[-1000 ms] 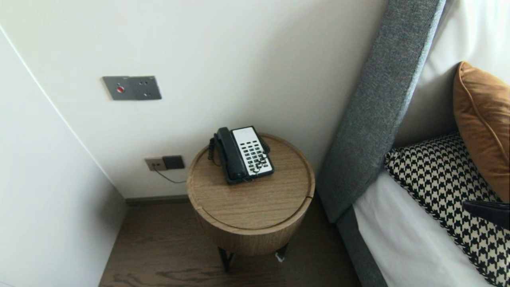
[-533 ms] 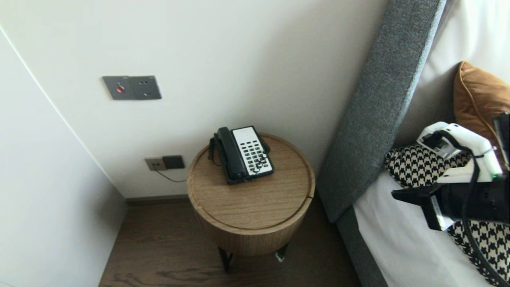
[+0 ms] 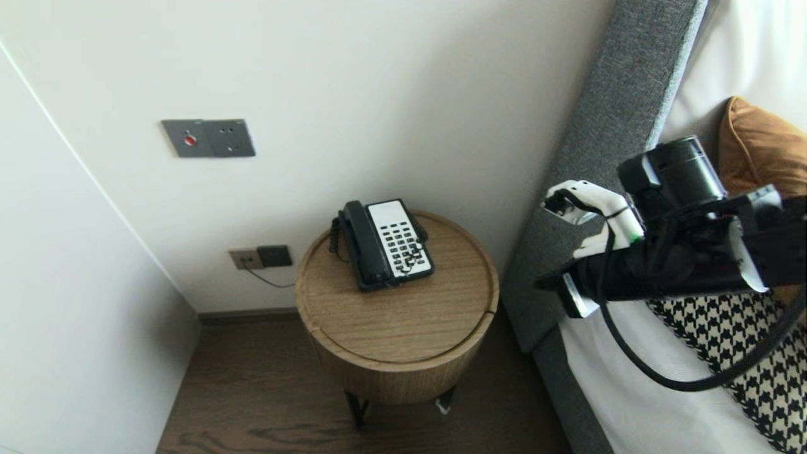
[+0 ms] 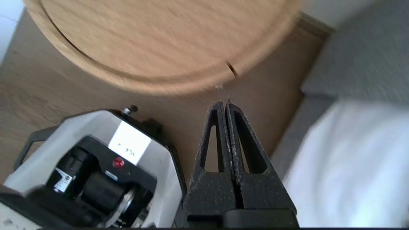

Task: Open the nightstand drawer

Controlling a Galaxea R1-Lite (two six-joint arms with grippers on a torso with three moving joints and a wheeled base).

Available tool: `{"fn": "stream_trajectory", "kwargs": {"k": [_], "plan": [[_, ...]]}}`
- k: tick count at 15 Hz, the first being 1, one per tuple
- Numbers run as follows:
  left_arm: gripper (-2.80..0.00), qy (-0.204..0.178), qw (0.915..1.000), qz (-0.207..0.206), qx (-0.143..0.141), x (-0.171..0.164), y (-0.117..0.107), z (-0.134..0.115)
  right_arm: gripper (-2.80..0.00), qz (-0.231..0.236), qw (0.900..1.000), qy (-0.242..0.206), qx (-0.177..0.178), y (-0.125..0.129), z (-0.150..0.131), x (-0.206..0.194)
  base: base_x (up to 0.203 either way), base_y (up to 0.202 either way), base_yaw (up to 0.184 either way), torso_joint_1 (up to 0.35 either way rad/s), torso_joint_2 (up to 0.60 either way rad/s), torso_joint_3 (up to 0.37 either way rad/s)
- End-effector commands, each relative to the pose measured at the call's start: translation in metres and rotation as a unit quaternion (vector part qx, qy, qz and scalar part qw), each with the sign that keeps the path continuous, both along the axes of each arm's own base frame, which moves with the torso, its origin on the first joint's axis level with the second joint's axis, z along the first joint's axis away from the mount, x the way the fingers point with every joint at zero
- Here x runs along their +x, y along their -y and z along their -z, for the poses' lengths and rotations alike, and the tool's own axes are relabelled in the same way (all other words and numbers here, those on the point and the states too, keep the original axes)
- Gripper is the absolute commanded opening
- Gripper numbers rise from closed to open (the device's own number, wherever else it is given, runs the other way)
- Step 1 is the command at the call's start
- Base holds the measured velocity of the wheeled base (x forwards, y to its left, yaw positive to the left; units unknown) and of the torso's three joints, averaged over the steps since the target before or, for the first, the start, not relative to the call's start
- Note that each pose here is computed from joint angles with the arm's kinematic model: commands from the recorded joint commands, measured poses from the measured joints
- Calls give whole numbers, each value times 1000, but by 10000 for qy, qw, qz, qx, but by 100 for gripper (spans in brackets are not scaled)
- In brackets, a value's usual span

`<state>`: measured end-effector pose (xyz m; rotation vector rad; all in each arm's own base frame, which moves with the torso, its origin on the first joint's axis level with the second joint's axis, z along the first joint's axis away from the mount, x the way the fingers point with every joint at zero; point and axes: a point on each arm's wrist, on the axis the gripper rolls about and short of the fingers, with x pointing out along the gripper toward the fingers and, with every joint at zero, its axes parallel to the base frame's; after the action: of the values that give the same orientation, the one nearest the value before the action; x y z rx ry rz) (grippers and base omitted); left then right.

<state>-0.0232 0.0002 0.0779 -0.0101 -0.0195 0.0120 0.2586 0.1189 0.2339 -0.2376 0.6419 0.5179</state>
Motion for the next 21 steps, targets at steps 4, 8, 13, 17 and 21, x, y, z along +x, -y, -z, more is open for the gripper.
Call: {"fn": "stream_trajectory", "kwargs": {"k": [4, 8, 13, 17, 21], "plan": [[-280, 3, 10000, -1, -4, 0, 0, 0, -280, -620, 9975, -325, -24, -69, 25, 30, 0, 0, 0, 0, 0, 0], [-280, 3, 10000, -1, -4, 0, 0, 0, -280, -855, 9955, -396, -37, -99, 34, 34, 0, 0, 0, 8, 1, 2], [-280, 3, 10000, -1, -4, 0, 0, 0, -280, -1095, 9916, -662, -203, -120, 57, 32, 0, 0, 0, 0, 0, 0], [-280, 3, 10000, -8, -4, 0, 0, 0, -280, -1096, 9901, -813, -317, -126, 73, 38, 0, 0, 0, 0, 0, 0], [-280, 3, 10000, -1, -4, 0, 0, 0, -280, -1097, 9887, -936, -405, -132, 88, 46, 0, 0, 0, 0, 0, 0]]}}
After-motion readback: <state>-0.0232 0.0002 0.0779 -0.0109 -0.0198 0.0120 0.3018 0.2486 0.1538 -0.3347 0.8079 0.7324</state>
